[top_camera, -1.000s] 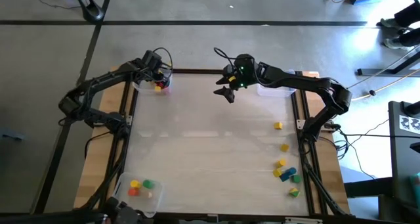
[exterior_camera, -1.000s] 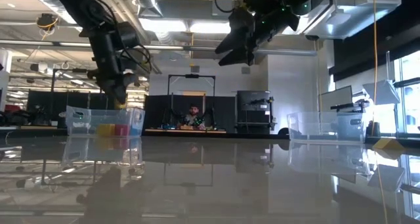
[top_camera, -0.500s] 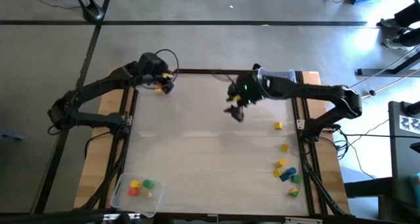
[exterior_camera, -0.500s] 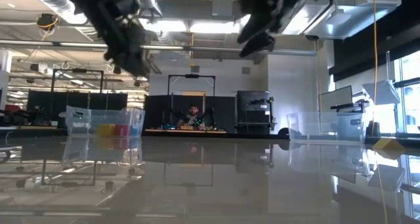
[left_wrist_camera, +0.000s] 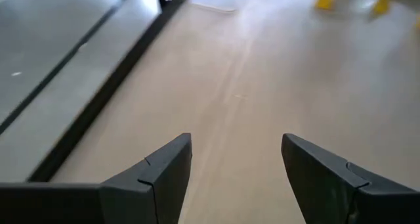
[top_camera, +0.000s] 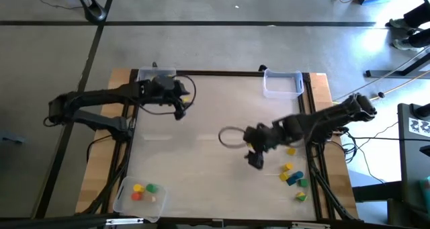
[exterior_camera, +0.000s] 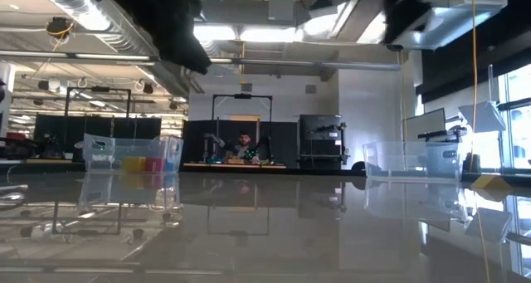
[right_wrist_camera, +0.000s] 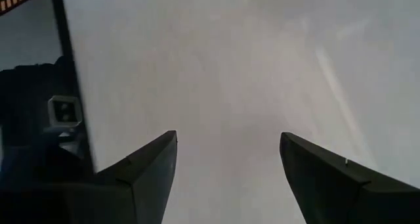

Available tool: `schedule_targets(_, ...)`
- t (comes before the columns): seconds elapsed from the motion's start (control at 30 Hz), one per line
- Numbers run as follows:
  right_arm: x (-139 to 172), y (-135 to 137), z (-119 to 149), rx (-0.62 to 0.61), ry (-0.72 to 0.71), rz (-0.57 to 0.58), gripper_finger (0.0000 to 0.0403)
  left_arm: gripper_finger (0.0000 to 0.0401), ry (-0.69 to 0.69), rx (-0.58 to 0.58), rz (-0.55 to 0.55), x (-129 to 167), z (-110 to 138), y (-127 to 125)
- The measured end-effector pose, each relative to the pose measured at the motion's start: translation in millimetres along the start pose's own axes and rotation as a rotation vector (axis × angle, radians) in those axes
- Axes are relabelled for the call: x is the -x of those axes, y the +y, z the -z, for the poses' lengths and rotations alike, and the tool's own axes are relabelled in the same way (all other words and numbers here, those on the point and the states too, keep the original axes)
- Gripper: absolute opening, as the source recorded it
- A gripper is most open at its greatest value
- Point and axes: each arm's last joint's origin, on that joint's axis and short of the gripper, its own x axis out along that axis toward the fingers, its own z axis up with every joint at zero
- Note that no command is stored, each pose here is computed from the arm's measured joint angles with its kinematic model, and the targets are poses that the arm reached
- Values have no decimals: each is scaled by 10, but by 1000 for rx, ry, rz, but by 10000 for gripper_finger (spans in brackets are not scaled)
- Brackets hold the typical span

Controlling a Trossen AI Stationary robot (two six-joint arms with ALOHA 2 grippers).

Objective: Sort blocks by size
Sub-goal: Put the right green cube block into the top left transparent bin

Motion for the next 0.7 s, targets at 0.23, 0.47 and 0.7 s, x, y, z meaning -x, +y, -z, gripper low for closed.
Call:
schedule_targets(0.23, -6, 380, 529, -151, 96, 41, 269, 223, -23, 35, 98, 43, -11, -286)
schedule_targets(0.47, -126, 506, 1142, -326, 240, 95, 269, 224, -24, 77, 126, 89, 7, -472)
schedule_targets(0.7, -200, 483, 1651, -489, 374, 198, 262, 224, -34, 97, 108, 131, 25, -600)
